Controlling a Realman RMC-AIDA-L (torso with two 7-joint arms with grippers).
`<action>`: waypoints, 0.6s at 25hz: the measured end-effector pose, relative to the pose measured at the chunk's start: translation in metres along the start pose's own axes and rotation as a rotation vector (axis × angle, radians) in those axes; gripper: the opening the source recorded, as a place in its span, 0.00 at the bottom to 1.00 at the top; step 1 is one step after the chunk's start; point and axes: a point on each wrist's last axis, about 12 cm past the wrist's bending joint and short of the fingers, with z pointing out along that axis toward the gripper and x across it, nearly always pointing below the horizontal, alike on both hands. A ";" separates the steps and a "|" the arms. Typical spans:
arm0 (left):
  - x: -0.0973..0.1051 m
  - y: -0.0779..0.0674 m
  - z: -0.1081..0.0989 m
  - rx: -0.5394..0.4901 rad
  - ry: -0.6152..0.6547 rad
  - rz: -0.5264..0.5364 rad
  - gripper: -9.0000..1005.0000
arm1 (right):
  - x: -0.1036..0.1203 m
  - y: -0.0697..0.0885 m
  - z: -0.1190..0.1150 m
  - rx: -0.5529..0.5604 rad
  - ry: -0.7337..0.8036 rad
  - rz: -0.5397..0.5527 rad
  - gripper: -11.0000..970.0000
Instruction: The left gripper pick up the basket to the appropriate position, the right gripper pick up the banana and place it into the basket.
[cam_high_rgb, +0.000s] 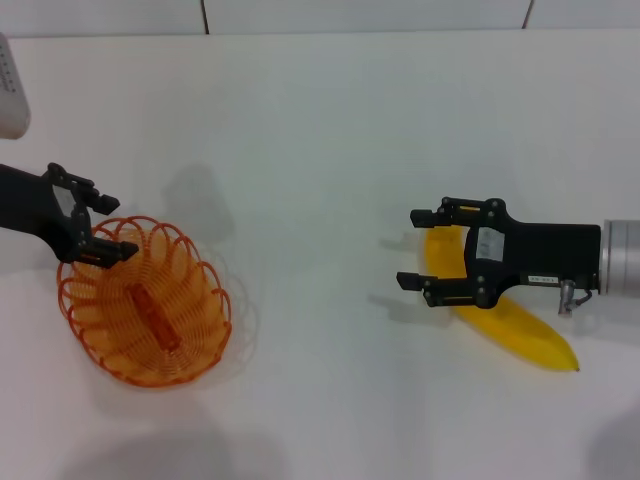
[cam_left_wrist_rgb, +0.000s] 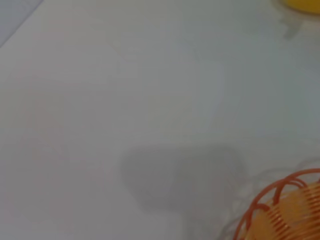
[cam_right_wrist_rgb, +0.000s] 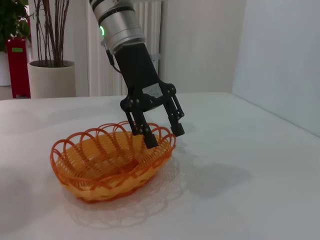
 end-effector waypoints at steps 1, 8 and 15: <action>0.000 0.000 0.000 0.000 0.000 0.001 0.71 | 0.000 0.000 0.000 0.000 0.000 0.000 0.81; -0.002 0.000 0.000 -0.008 -0.004 0.008 0.68 | 0.000 0.000 0.000 0.001 0.000 0.000 0.81; -0.005 0.001 0.001 -0.003 -0.005 0.002 0.65 | 0.000 0.000 0.000 0.002 0.000 0.000 0.81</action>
